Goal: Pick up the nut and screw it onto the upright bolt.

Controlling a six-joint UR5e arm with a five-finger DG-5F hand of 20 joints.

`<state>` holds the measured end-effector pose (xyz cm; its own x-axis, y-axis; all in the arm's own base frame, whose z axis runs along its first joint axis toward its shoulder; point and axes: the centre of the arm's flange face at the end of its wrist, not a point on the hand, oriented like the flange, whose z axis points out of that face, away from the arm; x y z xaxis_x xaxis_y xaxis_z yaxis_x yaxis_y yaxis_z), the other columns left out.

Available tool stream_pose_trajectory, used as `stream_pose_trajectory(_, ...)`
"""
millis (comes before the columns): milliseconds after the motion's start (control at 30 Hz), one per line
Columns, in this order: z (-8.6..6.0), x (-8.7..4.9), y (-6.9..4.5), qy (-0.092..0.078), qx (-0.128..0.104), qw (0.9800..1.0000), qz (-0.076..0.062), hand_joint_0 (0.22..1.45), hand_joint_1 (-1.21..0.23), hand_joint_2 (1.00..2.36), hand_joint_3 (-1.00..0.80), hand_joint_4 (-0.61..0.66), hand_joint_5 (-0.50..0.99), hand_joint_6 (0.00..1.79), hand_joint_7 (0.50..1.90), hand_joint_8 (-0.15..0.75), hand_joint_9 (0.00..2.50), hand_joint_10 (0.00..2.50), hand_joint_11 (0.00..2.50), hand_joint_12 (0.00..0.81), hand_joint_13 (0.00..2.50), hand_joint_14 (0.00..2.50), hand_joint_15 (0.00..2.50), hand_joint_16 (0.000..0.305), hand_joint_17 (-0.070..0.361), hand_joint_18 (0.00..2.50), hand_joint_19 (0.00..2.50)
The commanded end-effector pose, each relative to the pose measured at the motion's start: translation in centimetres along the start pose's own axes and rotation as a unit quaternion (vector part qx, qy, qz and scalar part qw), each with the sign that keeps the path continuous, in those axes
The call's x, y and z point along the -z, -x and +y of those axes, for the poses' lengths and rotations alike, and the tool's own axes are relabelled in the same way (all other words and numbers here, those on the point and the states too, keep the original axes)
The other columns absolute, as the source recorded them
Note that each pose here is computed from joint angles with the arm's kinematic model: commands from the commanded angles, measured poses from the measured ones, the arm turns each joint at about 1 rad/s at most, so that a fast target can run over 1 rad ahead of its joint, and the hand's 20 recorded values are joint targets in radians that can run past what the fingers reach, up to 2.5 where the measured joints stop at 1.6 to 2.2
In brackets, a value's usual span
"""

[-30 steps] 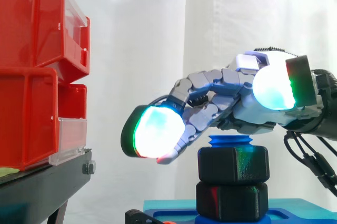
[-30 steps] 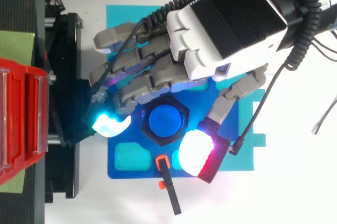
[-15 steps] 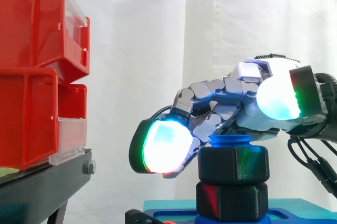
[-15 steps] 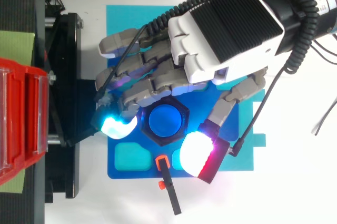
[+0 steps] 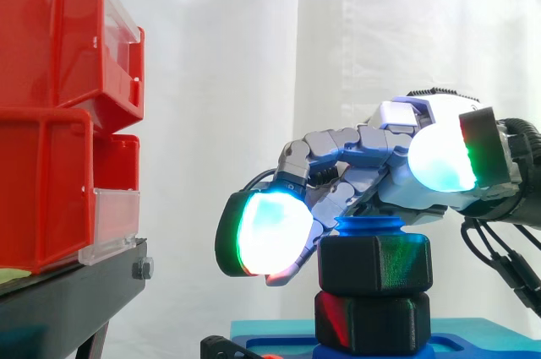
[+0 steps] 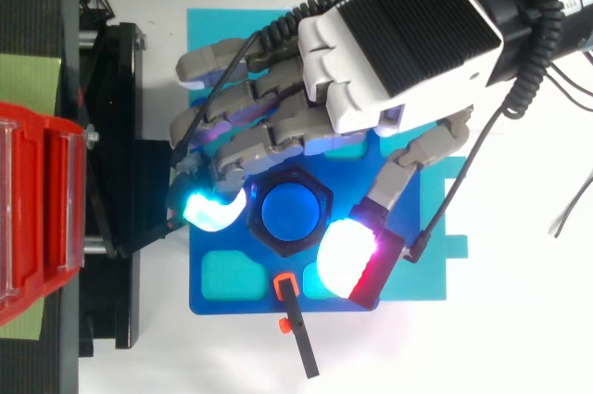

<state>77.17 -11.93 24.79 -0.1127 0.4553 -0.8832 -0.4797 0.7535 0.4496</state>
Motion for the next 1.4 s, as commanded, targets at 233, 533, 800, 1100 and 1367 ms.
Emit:
stream_pose_trajectory(233,-0.8,0.8,0.5,-0.006,0.009,0.9999,-0.003,0.50,-0.28,1.00,-0.50,0.16,-0.04,0.50,1.32,0.235,0.69,0.00,0.00,0.227,0.47,0.00,0.00,0.020,0.045,0.09,0.00)
stream_pose_trajectory(533,-1.2,1.2,0.7,-0.009,0.009,0.9999,-0.002,0.51,-0.31,1.00,-0.50,0.15,0.00,0.50,1.39,0.235,0.79,0.00,0.00,0.207,0.54,0.00,0.00,0.017,0.038,0.17,0.00)
stream_pose_trajectory(800,-1.5,1.5,0.9,-0.012,0.011,0.9999,-0.004,0.52,-0.32,1.00,-0.50,0.10,0.04,0.50,1.45,0.233,0.95,0.00,0.00,0.190,0.64,0.00,0.00,0.014,0.030,0.28,0.00)
stream_pose_trajectory(1100,-2.2,2.2,1.4,-0.013,0.016,0.9998,-0.005,0.53,-0.33,1.00,-0.50,0.06,0.06,0.53,1.37,0.211,1.14,0.00,0.00,0.162,0.72,0.00,0.00,0.011,0.024,0.37,0.00)
stream_pose_trajectory(1367,-2.3,2.3,1.5,-0.013,0.016,0.9998,-0.006,0.53,-0.33,1.00,-0.50,0.05,0.06,0.52,1.39,0.178,1.22,0.00,0.00,0.139,0.77,0.00,0.00,0.008,0.018,0.45,0.00)
